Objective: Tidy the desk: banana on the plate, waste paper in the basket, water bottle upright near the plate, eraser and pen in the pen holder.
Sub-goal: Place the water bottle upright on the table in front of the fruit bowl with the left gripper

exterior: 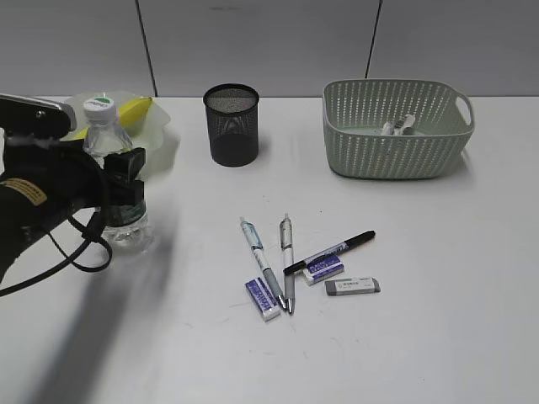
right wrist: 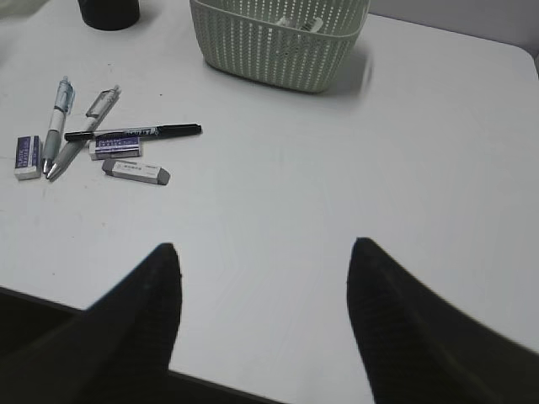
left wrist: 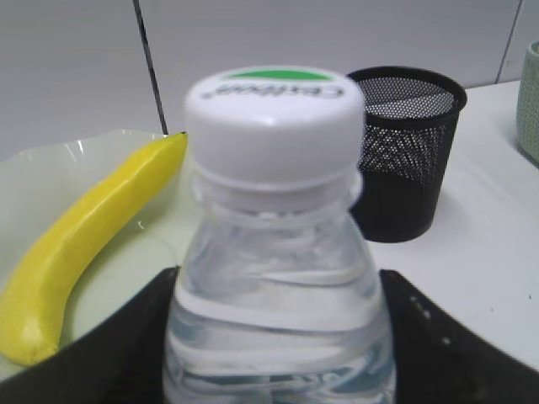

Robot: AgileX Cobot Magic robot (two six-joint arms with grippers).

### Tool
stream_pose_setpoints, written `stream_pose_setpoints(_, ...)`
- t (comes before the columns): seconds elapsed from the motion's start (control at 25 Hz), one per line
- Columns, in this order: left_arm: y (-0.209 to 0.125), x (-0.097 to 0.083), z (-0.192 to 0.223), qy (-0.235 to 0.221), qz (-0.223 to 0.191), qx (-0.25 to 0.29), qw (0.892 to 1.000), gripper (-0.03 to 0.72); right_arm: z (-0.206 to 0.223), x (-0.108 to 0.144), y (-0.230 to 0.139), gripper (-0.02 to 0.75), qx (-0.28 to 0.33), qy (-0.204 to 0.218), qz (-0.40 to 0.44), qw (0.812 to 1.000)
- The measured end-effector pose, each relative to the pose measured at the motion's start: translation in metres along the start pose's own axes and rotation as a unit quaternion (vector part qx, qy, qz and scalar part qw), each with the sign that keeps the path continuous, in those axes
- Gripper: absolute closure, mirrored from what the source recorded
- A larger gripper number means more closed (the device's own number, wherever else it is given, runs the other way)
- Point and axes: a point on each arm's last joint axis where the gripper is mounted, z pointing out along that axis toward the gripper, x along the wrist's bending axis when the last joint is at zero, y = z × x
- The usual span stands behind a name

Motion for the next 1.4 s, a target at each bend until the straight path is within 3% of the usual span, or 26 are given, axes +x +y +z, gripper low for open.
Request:
stream_pose_setpoints(0.68,-0.012,0.000,0.005,0.001,0.003,0.013,1.000,0.166,0.000,0.000,0.000,0.244,0.000,0.000,0.000,1.000)
stream_pose_setpoints(0.96,0.001,-0.002,0.005,-0.006,0.011,-0.061,0.998,0.092,0.000,0.000,0.000,0.244,0.000,0.000,0.000,1.000)
stream_pose_setpoints(1.2,0.007,-0.006,0.003,-0.027,0.022,-0.077,0.996,0.087,0.000,0.000,0.000,0.244,0.000,0.000,0.000,1.000)
stream_pose_setpoints(1.4,0.041,-0.003,-0.012,-0.021,0.010,-0.138,0.990,0.086,0.000,0.000,0.000,0.244,0.000,0.000,0.000,1.000)
